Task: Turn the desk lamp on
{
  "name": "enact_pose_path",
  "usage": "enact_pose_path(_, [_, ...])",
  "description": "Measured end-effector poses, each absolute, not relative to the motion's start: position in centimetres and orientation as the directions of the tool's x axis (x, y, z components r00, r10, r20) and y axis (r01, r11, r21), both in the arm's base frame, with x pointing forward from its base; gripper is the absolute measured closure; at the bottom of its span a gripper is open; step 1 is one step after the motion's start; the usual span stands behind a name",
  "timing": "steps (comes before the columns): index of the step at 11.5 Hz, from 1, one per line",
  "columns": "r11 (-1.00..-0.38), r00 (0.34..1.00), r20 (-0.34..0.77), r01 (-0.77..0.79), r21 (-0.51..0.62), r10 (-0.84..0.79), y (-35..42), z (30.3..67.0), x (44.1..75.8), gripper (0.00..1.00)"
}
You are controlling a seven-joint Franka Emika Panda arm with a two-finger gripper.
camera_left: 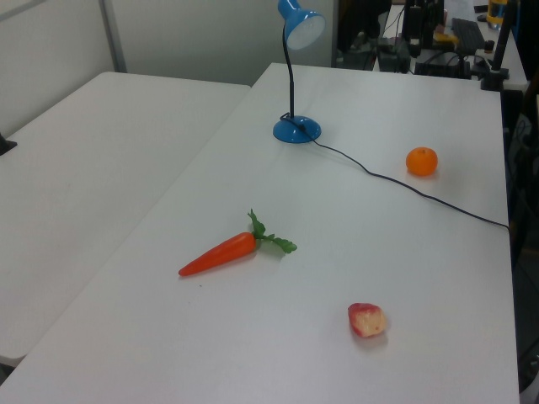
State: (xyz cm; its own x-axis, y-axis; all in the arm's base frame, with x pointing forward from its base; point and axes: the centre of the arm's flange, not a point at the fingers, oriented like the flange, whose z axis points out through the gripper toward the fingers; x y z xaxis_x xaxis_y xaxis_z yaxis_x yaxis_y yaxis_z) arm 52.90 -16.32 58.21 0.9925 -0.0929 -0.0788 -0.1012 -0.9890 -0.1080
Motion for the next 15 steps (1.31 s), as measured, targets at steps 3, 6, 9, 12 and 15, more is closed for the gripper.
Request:
enact_pose_path(3, [-0.989, 0.993, -0.079, -0.101, -0.108, -0.092, -16.3, 58.2, 52.9, 0.00])
enact_pose_path(6, [-0.990, 0.993, -0.079, -0.091, -0.108, -0.083, -15.8, 58.2, 53.1, 0.00])
enact_pose_path(9, [-0.991, 0.994, -0.080, -0.083, -0.103, -0.075, -15.4, 58.2, 53.2, 0.00])
enact_pose_path(12, [-0.991, 0.993, -0.080, -0.090, -0.102, -0.082, -15.8, 58.2, 53.1, 0.00])
enact_pose_path(15, [-0.991, 0.993, -0.080, -0.091, -0.102, -0.083, -15.8, 58.2, 53.1, 0.00])
